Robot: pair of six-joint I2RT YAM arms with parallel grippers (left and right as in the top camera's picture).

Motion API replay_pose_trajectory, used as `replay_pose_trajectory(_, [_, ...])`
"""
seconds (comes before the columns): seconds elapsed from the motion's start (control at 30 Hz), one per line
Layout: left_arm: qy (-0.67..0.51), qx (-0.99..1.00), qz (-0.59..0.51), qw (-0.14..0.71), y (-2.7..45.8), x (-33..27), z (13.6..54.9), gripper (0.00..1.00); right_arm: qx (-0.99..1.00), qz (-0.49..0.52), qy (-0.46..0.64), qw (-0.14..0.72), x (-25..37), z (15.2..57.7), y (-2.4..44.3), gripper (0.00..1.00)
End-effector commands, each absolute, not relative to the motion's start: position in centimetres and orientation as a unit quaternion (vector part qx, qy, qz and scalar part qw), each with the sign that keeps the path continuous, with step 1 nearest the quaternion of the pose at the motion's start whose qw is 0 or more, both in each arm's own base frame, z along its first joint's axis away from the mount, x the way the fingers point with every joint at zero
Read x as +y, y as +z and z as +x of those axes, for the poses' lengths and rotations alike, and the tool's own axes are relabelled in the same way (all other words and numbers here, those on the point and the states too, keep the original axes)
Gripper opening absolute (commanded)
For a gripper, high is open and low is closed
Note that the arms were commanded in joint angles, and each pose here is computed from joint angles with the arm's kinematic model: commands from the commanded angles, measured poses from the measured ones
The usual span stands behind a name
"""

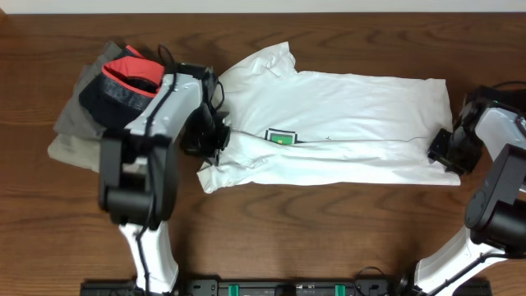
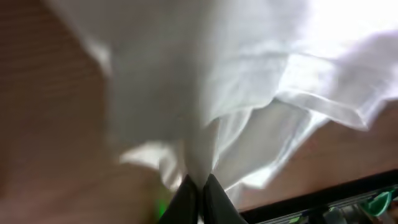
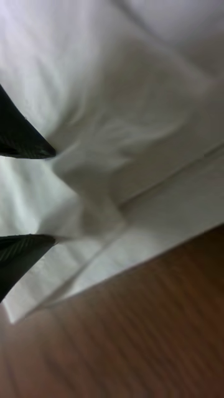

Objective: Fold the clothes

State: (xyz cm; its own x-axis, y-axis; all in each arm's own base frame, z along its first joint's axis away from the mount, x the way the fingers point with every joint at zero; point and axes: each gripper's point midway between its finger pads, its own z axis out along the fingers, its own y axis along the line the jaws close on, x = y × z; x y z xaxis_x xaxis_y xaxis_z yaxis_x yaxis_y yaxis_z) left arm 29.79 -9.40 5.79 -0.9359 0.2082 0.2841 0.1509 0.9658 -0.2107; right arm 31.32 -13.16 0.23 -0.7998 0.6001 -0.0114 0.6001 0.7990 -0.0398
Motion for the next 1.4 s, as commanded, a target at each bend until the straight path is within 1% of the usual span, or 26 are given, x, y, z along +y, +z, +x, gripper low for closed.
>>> replay_pose_trajectory(0.0, [0.064, -0.989, -0.084, 0.099, 9.5, -8.3, 29.9, 0.06, -0.960, -0.273, -0.040, -0.053, -11.6, 33.2, 2.8, 0.40])
replay_pose_trajectory(0.07, [0.060, -0.992, -0.086, 0.068, 11.2, -8.0, 30.1, 0.06, -0.961, -0.252, -0.071, -0.090, -10.7, 34.4, 4.6, 0.42])
replay_pose_trajectory(0.13, [0.066, -0.994, -0.090, 0.016, 13.0, -8.2, 31.1, 0.06, -0.959, -0.224, -0.110, -0.136, -9.6, 35.9, 6.8, 0.46])
replay_pose_trajectory(0.17, [0.069, -0.994, -0.090, -0.009, 13.6, -8.4, 31.7, 0.17, -0.956, -0.207, -0.130, -0.159, -9.0, 36.6, 7.9, 0.48])
replay_pose_trajectory(0.2, [0.076, -0.993, -0.087, -0.032, 14.2, -8.7, 32.4, 0.38, -0.953, -0.188, -0.151, -0.185, -8.3, 37.4, 9.1, 0.50])
replay_pose_trajectory(0.23, [0.089, -0.991, -0.080, -0.061, 14.9, -9.2, 33.4, 0.63, -0.946, -0.177, -0.172, -0.209, -7.7, 38.1, 10.3, 0.56])
replay_pose_trajectory(0.27, [0.104, -0.988, -0.075, -0.082, 15.4, -9.7, 34.1, 0.73, -0.942, -0.170, -0.185, -0.224, -7.3, 38.5, 11.1, 0.58])
replay_pose_trajectory(0.3, [0.118, -0.984, -0.073, -0.109, 16.1, -10.3, 35.1, 0.79, -0.935, -0.162, -0.201, -0.243, -6.9, 39.1, 12.2, 0.61])
replay_pose_trajectory(0.37, [0.120, -0.982, -0.075, -0.128, 16.5, -10.4, 35.9, 0.79, -0.931, -0.156, -0.208, -0.256, -6.7, 39.4, 12.9, 0.61])
replay_pose_trajectory(0.53, [0.113, -0.983, -0.073, -0.124, 16.3, -10.1, 35.8, 0.79, -0.934, -0.160, -0.191, -0.254, -7.2, 39.1, 12.9, 0.63])
replay_pose_trajectory(0.7, [0.124, -0.970, -0.093, -0.187, 16.7, -11.1, 39.4, 0.79, -0.929, -0.177, -0.190, -0.262, -7.5, 39.6, 13.1, 0.64])
replay_pose_trajectory(0.83, [0.168, -0.958, -0.119, -0.200, 16.6, -13.2, 42.1, 0.79, -0.928, -0.184, -0.198, -0.256, -7.0, 39.5, 13.1, 0.63])
replay_pose_trajectory(0.97, [0.166, -0.953, -0.142, -0.211, 16.1, -14.2, 47.0, 0.79, -0.932, -0.170, -0.204, -0.246, -5.8, 39.3, 12.9, 0.63])
replay_pose_trajectory(1.13, [0.165, -0.939, -0.161, -0.255, 14.8, -16.0, 54.5, 0.79, -0.935, -0.157, -0.208, -0.242, -4.6, 39.5, 12.9, 0.64])
replay_pose_trajectory(1.27, [0.169, -0.920, -0.173, -0.307, 12.4, -17.7, 59.3, 0.80, -0.936, -0.148, -0.210, -0.239, -3.8, 39.5, 12.9, 0.63])
replay_pose_trajectory(1.37, [0.171, -0.909, -0.180, -0.335, 10.4, -18.7, 61.4, 0.80, -0.937, -0.144, -0.211, -0.238, -3.5, 39.5, 12.8, 0.63])
